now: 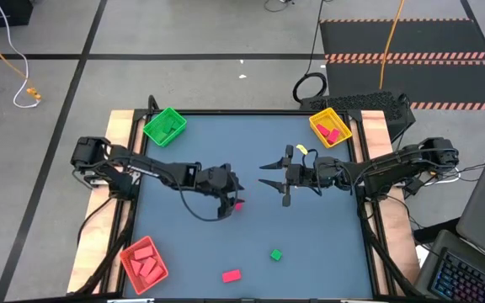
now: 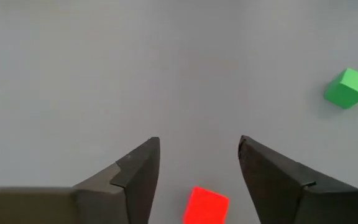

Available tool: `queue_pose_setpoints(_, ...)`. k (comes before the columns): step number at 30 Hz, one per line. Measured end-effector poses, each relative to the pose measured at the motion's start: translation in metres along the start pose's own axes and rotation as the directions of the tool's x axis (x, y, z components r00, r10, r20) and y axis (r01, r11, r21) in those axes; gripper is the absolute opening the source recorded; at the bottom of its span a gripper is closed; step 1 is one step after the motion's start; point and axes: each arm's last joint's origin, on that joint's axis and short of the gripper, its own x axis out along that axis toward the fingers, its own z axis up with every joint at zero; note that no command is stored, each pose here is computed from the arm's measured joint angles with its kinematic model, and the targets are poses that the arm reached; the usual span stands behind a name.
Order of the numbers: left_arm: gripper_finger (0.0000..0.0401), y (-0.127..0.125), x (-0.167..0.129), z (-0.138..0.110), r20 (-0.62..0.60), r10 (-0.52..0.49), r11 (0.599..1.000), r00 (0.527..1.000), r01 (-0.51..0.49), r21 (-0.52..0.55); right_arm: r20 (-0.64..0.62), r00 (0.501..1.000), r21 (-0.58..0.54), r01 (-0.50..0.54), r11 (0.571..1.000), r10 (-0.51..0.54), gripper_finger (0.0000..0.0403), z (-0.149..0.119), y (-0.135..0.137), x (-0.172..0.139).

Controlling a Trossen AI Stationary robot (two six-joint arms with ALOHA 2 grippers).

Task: Sort & place blocks by color
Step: Put the red block into the yellow bin

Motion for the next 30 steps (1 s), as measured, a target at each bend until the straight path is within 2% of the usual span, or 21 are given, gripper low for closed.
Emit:
queue_pose_setpoints(8, 0.0293, -0.01, 0.0, -0.001, -0.002, -0.025, 0.999, 1.0, 0.025, -0.03, 0.0, 1.0, 0.0, 0.0, 1.0, 0.0, 0.0169, 0.0, 0.0, 0.0)
queue_pose_setpoints(14, 0.0333, -0.018, -0.001, -0.002, -0.004, -0.042, 0.996, 0.999, 0.042, -0.079, 0.0, 1.0, 0.0, 0.0, 1.0, 0.0, 0.0169, 0.0, 0.0, 0.0)
queue_pose_setpoints(22, 0.0346, -0.025, -0.001, 0.006, 0.09, -0.072, 0.993, 0.993, 0.08, -0.083, 0.0, 1.0, 0.0, 0.0, 1.0, 0.0, 0.0169, 0.0, 0.0, 0.0)
queue_pose_setpoints(30, 0.0347, -0.025, -0.002, 0.008, 0.108, -0.074, 0.994, 0.991, 0.081, -0.068, 0.0, 1.0, 0.0, 0.0, 1.0, 0.0, 0.0169, 0.0, 0.0, 0.0)
